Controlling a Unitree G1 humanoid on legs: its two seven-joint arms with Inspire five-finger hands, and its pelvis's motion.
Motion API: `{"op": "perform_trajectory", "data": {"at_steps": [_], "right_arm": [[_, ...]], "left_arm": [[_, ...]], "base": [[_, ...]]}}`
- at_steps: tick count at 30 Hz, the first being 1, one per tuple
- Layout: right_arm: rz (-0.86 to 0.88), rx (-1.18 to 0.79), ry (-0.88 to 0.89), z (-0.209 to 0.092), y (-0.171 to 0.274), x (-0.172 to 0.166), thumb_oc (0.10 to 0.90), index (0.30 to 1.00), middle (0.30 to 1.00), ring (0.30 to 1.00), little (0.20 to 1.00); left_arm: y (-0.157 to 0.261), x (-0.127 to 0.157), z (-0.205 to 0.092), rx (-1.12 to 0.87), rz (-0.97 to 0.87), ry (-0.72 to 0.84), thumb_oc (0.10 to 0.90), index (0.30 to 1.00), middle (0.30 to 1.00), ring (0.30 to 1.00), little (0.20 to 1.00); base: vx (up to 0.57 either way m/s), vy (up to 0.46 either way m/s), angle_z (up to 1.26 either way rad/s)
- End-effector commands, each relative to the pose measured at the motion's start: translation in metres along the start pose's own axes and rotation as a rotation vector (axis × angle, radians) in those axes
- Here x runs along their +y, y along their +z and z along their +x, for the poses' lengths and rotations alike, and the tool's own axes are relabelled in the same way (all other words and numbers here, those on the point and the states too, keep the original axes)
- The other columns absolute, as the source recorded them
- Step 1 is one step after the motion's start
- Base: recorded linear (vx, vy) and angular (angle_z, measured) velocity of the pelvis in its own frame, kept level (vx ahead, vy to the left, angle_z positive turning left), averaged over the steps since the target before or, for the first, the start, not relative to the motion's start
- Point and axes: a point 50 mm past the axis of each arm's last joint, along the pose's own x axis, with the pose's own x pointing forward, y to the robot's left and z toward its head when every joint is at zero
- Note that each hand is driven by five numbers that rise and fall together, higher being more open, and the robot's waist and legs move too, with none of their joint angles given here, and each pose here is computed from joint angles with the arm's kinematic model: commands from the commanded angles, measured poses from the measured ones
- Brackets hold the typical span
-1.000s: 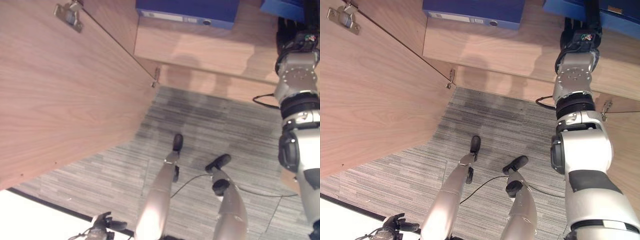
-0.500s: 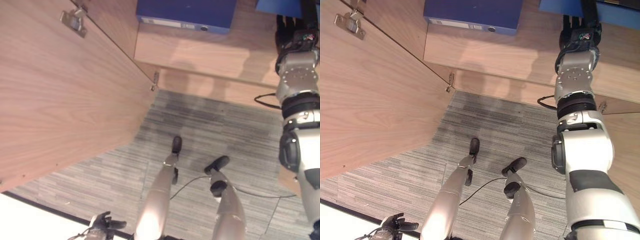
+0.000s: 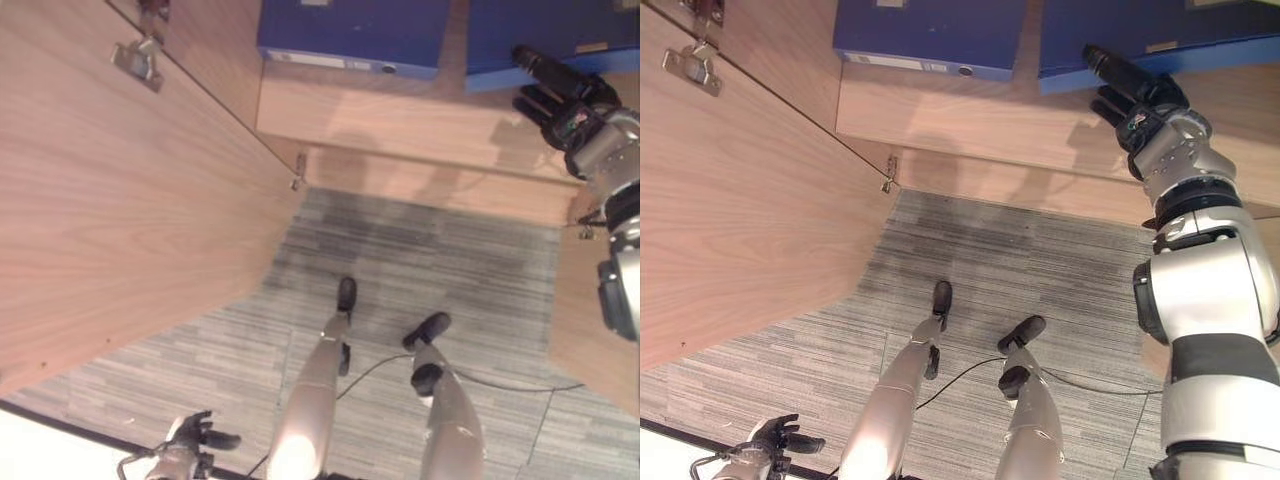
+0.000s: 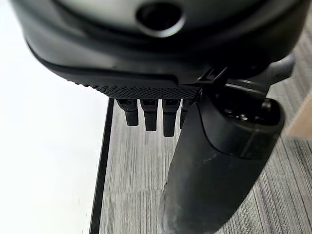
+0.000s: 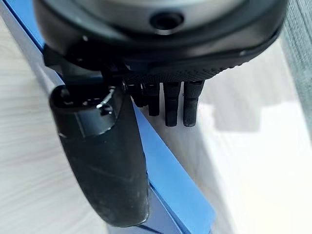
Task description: Put the empty folder in the office cabinet
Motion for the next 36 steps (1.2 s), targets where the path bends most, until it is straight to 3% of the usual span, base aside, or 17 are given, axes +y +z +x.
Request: {"op": "perform_trajectory", "data": {"at_steps": [1, 18, 21, 22, 24, 25, 28, 36], "right_arm": [[0.001, -0.074, 0.088, 0.0, -0.002, 0.008, 0.8, 0.9, 0.9, 0.9, 0.9], [0.495, -0.282, 0.308, -0.012, 0.01, 0.052, 0.8, 0.9, 0.9, 0.9, 0.9], [0.757, -0.374, 0.358, -0.019, 0.014, 0.058, 0.8, 0.9, 0.9, 0.9, 0.9], [0.944, -0.413, 0.336, -0.021, 0.007, 0.054, 0.8, 0.9, 0.9, 0.9, 0.9], [1.011, -0.431, 0.312, -0.021, 0.005, 0.051, 0.8, 0.9, 0.9, 0.9, 0.9], [1.087, -0.456, 0.211, -0.02, -0.003, 0.038, 0.8, 0.9, 0.9, 0.9, 0.9], [1.076, -0.437, 0.11, -0.018, -0.011, 0.031, 0.8, 0.9, 0.9, 0.9, 0.9], [1.031, -0.327, 0.026, -0.014, -0.038, 0.031, 0.8, 0.9, 0.9, 0.9, 0.9]], "left_arm": [[-0.083, 0.031, -0.017, 0.3, 0.112, 0.065, 0.8, 0.9, 0.9, 0.9, 0.9], [-0.094, 0.025, -0.02, 0.316, 0.058, 0.08, 0.8, 0.9, 0.9, 0.9, 0.9], [-0.097, 0.019, -0.021, 0.32, 0.04, 0.086, 0.8, 0.9, 0.9, 0.9, 0.9], [-0.097, 0.014, -0.021, 0.315, 0.029, 0.094, 0.8, 0.9, 0.9, 0.9, 0.9], [-0.095, 0.013, -0.021, 0.31, 0.025, 0.097, 0.8, 0.9, 0.9, 0.9, 0.9], [-0.087, 0.008, -0.018, 0.289, 0.007, 0.104, 0.8, 0.9, 0.9, 0.9, 0.9], [-0.077, 0.001, -0.015, 0.272, -0.02, 0.105, 0.8, 0.9, 0.9, 0.9, 0.9], [-0.1, -0.005, -0.023, 0.382, -0.095, 0.103, 0.8, 0.9, 0.9, 0.9, 0.9]], "base": [[0.0, 0.0, 0.0], [0.0, 0.001, -0.01], [0.0, 0.0, 0.0], [0.0, 0.0, 0.0], [0.0, 0.0, 0.0], [0.0, 0.0, 0.0], [0.0, 0.007, 0.04], [0.0, 0.001, 0.0]]}}
